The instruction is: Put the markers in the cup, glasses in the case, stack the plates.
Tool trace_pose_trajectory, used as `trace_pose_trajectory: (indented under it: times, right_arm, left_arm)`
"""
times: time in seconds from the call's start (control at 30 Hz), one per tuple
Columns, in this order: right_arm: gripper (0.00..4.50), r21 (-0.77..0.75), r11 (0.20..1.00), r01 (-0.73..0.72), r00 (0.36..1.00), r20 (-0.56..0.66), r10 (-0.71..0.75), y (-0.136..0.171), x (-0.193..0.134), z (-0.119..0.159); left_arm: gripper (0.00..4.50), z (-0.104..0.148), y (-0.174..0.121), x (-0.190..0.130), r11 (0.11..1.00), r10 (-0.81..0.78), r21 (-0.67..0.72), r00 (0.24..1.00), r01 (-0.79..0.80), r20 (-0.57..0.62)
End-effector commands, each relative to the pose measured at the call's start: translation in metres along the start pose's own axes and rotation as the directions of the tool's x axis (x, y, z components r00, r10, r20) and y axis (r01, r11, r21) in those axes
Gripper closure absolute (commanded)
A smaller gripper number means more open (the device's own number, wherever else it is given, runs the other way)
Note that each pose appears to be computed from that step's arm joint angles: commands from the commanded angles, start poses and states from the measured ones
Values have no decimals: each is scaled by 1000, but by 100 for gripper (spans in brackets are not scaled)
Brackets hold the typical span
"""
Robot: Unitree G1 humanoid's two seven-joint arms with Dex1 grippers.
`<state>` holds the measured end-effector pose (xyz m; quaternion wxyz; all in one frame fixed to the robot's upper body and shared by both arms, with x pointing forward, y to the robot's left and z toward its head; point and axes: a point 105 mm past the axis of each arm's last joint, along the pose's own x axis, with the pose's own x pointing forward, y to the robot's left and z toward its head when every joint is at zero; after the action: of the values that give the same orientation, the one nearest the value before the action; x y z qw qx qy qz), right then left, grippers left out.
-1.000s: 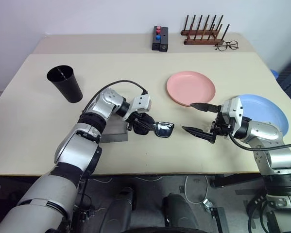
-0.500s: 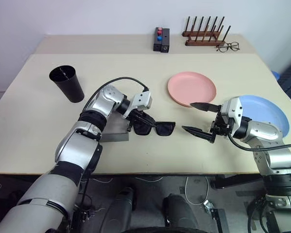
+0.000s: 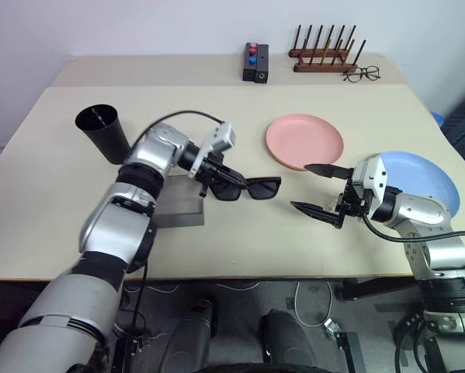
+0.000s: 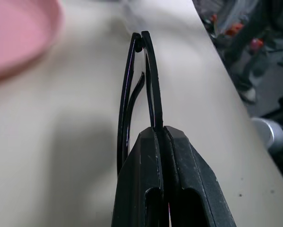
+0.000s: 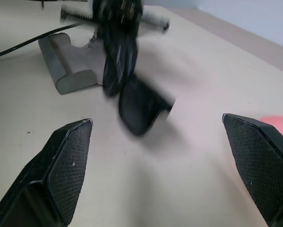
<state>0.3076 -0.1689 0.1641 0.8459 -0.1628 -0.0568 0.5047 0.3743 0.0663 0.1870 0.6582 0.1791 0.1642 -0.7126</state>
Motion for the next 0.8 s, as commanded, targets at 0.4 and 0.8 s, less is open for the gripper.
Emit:
trace_pose_trajectory:
  times: [0.4,0.8]
  right_arm:
    - [0,-37,999,-16,999,38,17,-3,7,9]
    - [0,-34,997,-64,987,142,68,1,22,35]
  left_arm:
    - [449,-2,-37,-92,989,67,-132,998,-68,-16]
    - [449,-72,-56,-126,974,152,-157,984,-165,-92]
